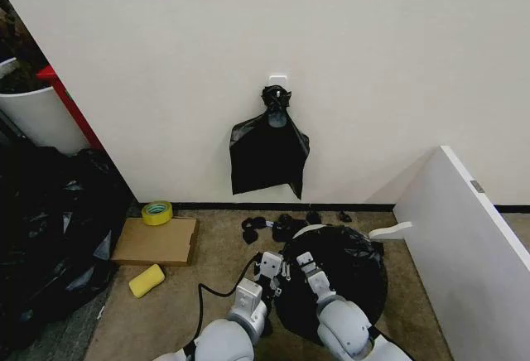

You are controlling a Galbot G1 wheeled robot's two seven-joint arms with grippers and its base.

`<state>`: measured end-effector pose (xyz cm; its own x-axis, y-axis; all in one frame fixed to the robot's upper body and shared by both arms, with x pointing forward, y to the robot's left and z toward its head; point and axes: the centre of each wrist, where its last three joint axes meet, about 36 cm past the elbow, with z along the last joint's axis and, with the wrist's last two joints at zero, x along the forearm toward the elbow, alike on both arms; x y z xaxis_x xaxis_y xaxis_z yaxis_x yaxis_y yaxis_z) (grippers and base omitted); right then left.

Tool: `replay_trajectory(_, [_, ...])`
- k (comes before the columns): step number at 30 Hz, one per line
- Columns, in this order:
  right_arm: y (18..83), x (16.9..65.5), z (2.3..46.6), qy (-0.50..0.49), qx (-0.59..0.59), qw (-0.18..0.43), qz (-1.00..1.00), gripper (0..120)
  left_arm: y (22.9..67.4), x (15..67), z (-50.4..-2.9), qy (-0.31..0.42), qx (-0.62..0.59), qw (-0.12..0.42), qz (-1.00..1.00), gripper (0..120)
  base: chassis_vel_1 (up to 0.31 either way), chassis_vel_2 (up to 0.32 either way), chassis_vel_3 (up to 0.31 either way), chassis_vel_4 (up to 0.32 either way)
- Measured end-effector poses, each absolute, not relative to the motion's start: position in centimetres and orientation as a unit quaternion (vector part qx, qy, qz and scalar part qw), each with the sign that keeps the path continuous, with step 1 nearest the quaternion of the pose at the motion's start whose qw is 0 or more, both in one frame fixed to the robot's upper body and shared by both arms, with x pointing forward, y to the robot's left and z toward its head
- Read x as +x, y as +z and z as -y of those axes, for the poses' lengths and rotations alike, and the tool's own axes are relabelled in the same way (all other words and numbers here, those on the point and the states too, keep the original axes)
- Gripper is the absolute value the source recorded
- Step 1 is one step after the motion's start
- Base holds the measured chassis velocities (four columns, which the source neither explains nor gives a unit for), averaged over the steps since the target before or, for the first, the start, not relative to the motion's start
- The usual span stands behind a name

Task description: Place the garbage bag over the trash bin.

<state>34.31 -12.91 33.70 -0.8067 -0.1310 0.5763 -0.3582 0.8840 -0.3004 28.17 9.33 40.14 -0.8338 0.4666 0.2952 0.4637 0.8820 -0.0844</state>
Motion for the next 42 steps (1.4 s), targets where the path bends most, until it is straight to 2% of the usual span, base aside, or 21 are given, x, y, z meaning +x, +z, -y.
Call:
replay_trajectory(7, [34.0, 34.3, 12.7, 0.21, 0.14, 0.291, 0.923, 0, 40.5, 28.4, -9.6, 0.006, -0.239, 0.152, 0.959, 0, 0.0, 0.0, 0.0, 0.0])
replay_trajectory(11, [35.4, 33.7, 13.6, 0.179, 0.168, 0.277, 0.929, 1, 40.2, 28.6, -9.7, 0.011, -0.233, 0.162, 0.959, 0, 0.0, 0.0, 0.0, 0.0])
replay_trajectory(13, [36.2, 33.1, 14.0, 0.172, 0.176, 0.271, 0.931, 10, 40.1, 29.0, -9.6, 0.016, -0.226, 0.172, 0.959, 0, 0.0, 0.0, 0.0, 0.0])
replay_trajectory(14, [36.2, 33.1, 14.0, 0.172, 0.176, 0.271, 0.931, 10, 40.1, 29.0, -9.6, 0.016, -0.226, 0.172, 0.959, 0, 0.0, 0.0, 0.0, 0.0])
replay_trajectory(18, [37.9, 32.1, 14.9, 0.158, 0.183, 0.264, 0.934, 26, 40.3, 30.5, -9.3, 0.047, -0.196, 0.21, 0.957, 0, 0.0, 0.0, 0.0, 0.0])
replay_trajectory(19, [37.9, 32.1, 14.9, 0.158, 0.183, 0.264, 0.934, 26, 40.3, 30.5, -9.3, 0.047, -0.196, 0.21, 0.957, 0, 0.0, 0.0, 0.0, 0.0])
replay_trajectory(21, [40.0, 30.8, 16.5, 0.133, 0.198, 0.26, 0.936, 44, 41.1, 33.0, -9.2, 0.086, -0.16, 0.249, 0.951, 0, 0.0, 0.0, 0.0, 0.0])
replay_trajectory(24, [42.4, 29.9, 18.0, 0.113, 0.205, 0.234, 0.944, 57, 41.8, 35.1, -9.6, 0.115, -0.126, 0.274, 0.947, 0, 0.0, 0.0, 0.0, 0.0])
replay_trajectory(27, [43.8, 29.3, 18.7, 0.096, 0.21, 0.22, 0.948, 65, 42.2, 35.9, -9.9, 0.128, -0.108, 0.286, 0.944, 0, 0.0, 0.0, 0.0, 0.0])
replay_trajectory(31, [47.8, 27.7, 20.2, 0.042, 0.229, 0.163, 0.959, 83, 42.7, 37.2, -11.8, 0.155, -0.063, 0.318, 0.933, 0, 0.0, 0.0, 0.0, 0.0])
replay_trajectory(33, [48.3, 27.7, 20.3, 0.033, 0.23, 0.152, 0.961, 84, 42.7, 37.2, -12.1, 0.159, -0.056, 0.323, 0.931, 0, 0.0, 0.0, 0.0, 0.0])
replay_trajectory(34, [49.8, 27.7, 20.8, 0.009, 0.23, 0.124, 0.965, 93, 42.6, 37.0, -13.4, 0.172, -0.034, 0.344, 0.922, 0, 0.0, 0.0, 0.0, 0.0])
replay_trajectory(36, [50.7, 27.7, 21.2, -0.002, 0.225, 0.11, 0.968, 97, 42.8, 36.9, -14.7, 0.185, -0.013, 0.359, 0.915, 0, 0.0, 0.0, 0.0, 0.0])
replay_trajectory(42, [50.8, 27.6, 21.4, -0.012, 0.213, 0.096, 0.972, 100, 43.0, 36.8, -16.8, 0.21, 0.021, 0.385, 0.898, 0, 0.0, 0.0, 0.0, 0.0])
